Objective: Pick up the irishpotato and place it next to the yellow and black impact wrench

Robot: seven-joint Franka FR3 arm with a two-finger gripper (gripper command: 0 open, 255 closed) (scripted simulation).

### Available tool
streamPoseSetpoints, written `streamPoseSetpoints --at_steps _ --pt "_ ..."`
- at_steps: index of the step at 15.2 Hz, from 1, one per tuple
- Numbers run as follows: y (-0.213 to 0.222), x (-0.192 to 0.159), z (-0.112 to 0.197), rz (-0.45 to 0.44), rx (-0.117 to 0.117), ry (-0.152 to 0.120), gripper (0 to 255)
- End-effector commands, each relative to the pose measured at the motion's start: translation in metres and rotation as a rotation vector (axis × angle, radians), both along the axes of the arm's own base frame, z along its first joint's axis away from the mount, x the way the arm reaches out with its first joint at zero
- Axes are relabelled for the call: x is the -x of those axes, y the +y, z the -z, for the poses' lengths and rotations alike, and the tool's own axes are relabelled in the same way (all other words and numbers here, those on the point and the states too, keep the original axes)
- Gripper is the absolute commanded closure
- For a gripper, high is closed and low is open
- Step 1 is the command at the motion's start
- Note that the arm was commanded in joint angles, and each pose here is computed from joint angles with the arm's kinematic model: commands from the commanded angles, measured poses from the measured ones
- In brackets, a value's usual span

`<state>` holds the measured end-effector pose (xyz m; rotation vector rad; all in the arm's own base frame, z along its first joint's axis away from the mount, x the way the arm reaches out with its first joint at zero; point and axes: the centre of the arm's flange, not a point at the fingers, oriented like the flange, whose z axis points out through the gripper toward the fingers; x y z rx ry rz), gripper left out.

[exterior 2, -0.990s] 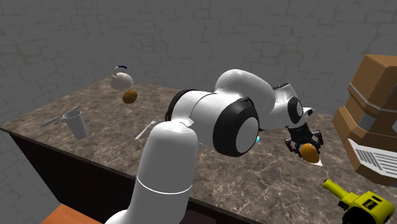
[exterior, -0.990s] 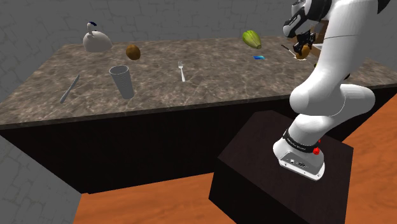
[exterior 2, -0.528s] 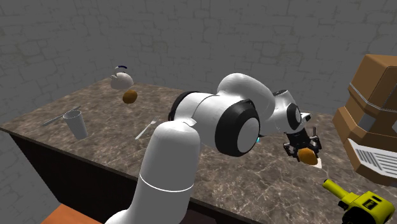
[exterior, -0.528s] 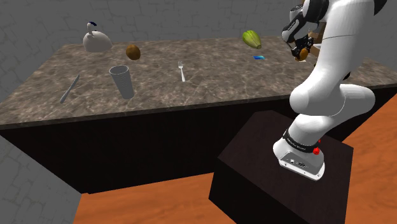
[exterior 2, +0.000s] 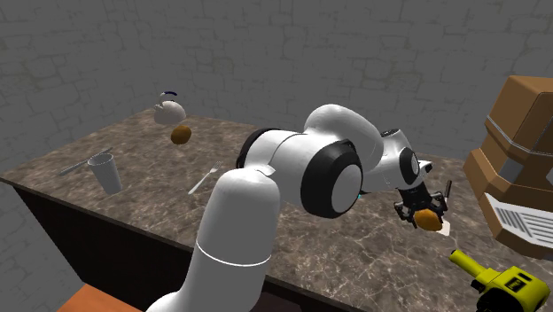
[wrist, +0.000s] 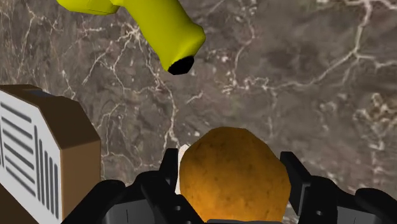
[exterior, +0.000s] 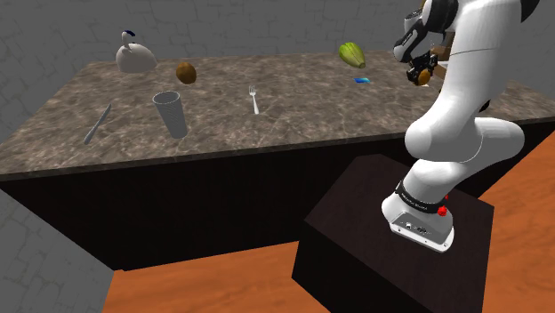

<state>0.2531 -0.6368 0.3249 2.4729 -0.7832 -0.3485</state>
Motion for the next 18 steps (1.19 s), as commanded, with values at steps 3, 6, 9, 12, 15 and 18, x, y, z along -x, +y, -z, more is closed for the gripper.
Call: streamPoseSetpoints --at_steps 3,6,9,12,15,18 --pt "0.002 -0.002 0.006 -0.005 -0.009 0.002 0" --pt "0.001 -0.003 0.006 -0.005 -0.008 0.002 0" --pt "0.017 -0.018 -0.027 -0.005 -0.008 0.002 0" --pt "0.021 -0.022 -0.036 -0.005 -0.008 0.002 0" --pt "0.021 -0.022 -0.036 -0.005 -0.008 0.002 0" --pt "0.021 -0.022 -0.036 -0.005 -0.008 0.002 0"
